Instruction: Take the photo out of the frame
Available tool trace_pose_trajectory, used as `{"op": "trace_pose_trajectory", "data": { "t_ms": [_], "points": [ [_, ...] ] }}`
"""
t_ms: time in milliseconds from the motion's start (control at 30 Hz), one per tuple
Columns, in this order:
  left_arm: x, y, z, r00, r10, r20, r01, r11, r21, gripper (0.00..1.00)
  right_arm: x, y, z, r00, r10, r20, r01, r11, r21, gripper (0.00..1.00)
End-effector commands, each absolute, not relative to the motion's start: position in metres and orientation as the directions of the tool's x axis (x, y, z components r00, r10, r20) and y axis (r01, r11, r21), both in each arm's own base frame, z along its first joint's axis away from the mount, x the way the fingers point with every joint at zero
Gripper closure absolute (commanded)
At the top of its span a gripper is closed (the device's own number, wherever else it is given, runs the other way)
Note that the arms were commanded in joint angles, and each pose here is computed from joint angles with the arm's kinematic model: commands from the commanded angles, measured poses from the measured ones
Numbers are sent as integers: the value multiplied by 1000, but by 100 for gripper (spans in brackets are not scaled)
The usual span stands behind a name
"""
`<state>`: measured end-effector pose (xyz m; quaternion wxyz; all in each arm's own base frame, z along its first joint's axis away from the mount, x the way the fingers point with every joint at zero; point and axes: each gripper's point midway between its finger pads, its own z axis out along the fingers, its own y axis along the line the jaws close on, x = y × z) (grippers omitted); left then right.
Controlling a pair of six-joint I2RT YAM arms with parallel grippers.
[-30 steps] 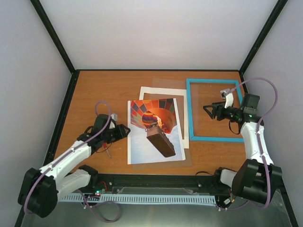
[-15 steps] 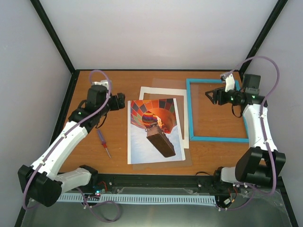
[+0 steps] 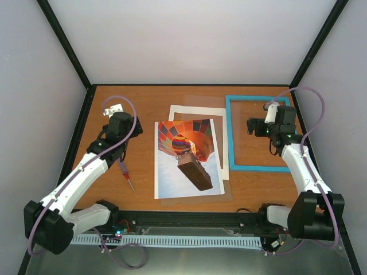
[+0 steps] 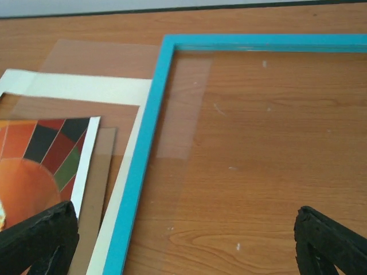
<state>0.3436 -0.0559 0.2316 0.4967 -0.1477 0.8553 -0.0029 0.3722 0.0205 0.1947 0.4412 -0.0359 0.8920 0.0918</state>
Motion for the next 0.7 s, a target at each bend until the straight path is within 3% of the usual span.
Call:
{"op": "trace_pose_trajectory", "data": {
  "t_ms": [0, 167, 667],
  "points": [
    [338, -37, 277, -270, -314, -910, -290, 928, -234, 7, 390, 6, 259, -433, 81, -898, -57, 992, 117, 0],
    [334, -33, 278, -247, -311, -918, -298, 926, -233, 6, 377, 17, 296, -354, 23, -935, -139, 987, 77, 0],
    [336, -30, 274, -254, -316, -914, -326, 918, -227, 9, 371, 25, 290, -357, 15, -934, -188, 978, 87, 0]
  ]
}}
